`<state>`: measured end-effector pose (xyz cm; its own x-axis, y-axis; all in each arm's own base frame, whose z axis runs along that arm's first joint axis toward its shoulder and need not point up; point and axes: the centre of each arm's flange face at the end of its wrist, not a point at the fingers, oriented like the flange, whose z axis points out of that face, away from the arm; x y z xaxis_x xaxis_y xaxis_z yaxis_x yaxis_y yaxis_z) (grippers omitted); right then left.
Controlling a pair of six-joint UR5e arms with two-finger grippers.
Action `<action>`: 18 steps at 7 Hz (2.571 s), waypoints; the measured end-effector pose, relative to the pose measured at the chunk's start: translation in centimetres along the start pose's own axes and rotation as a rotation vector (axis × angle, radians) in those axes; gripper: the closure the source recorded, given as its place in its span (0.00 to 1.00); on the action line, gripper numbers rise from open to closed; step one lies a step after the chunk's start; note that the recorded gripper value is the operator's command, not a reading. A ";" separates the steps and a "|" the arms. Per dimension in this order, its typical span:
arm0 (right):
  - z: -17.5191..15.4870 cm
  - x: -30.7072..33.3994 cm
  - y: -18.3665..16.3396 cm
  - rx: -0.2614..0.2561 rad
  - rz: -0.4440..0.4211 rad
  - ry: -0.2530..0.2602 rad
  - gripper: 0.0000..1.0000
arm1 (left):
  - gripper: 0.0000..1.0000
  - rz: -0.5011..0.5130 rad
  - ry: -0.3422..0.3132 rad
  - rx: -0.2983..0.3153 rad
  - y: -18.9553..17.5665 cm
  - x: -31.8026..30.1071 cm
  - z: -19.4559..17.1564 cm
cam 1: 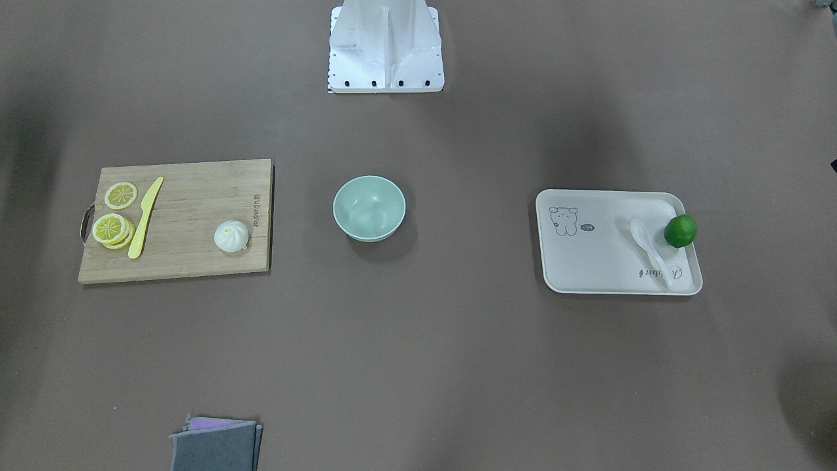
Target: Put spoon and bun in bowl
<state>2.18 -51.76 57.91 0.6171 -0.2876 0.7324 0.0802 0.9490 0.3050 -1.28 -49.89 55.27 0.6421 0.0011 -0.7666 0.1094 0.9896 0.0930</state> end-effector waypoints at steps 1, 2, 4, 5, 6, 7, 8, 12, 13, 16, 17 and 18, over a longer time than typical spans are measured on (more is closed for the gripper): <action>0.5 -1.1 -0.5 -0.007 0.003 -0.016 0.00 | 0.02 -0.032 0.011 -0.008 -1.4 2.5 0.7; 1.0 -3.1 -1.2 -0.014 0.026 -0.028 0.00 | 0.02 -0.049 0.023 -0.019 -2.6 5.7 1.6; 1.7 -9.0 -2.3 -0.024 0.072 -0.055 0.00 | 0.02 -0.112 0.026 -0.061 -4.5 13.3 5.0; 1.9 -11.1 -2.5 -0.029 0.085 -0.066 0.00 | 0.02 -0.131 0.005 -0.076 -4.9 16.5 7.4; 2.3 -12.6 -2.5 -0.038 0.088 -0.073 0.00 | 0.03 -0.157 -0.010 -0.080 -5.3 19.0 9.7; 2.9 -13.8 -2.6 -0.048 0.076 -0.078 0.00 | 0.04 -0.191 -0.022 -0.074 -5.5 20.4 12.0; 3.8 -15.1 -2.7 -0.054 0.047 -0.082 0.00 | 0.07 -0.223 -0.034 -0.060 -5.7 21.4 14.4; 8.0 -23.0 -4.4 -0.043 0.066 -0.073 0.00 | 0.12 -0.253 -0.073 -0.050 -5.0 22.5 19.4; 9.3 -25.0 -4.3 -0.033 0.075 -0.071 0.00 | 0.15 -0.250 -0.086 -0.045 -4.8 22.0 20.4; 11.4 -29.5 -4.4 -0.018 0.097 -0.075 0.00 | 0.25 -0.239 -0.086 -0.041 -4.4 20.7 22.4; 11.7 -30.1 -4.4 -0.016 0.096 -0.072 0.00 | 0.27 -0.237 -0.086 -0.044 -4.2 20.7 22.7; 11.8 -30.4 -4.5 -0.014 0.094 -0.072 0.00 | 0.33 -0.236 -0.087 -0.047 -4.0 20.6 22.9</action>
<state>-26.19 -48.82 41.41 0.5643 -0.2054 0.7996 0.0360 0.9738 0.2247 28.87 -57.09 53.70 0.6664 -0.2407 -0.7057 0.2293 0.9667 -0.1132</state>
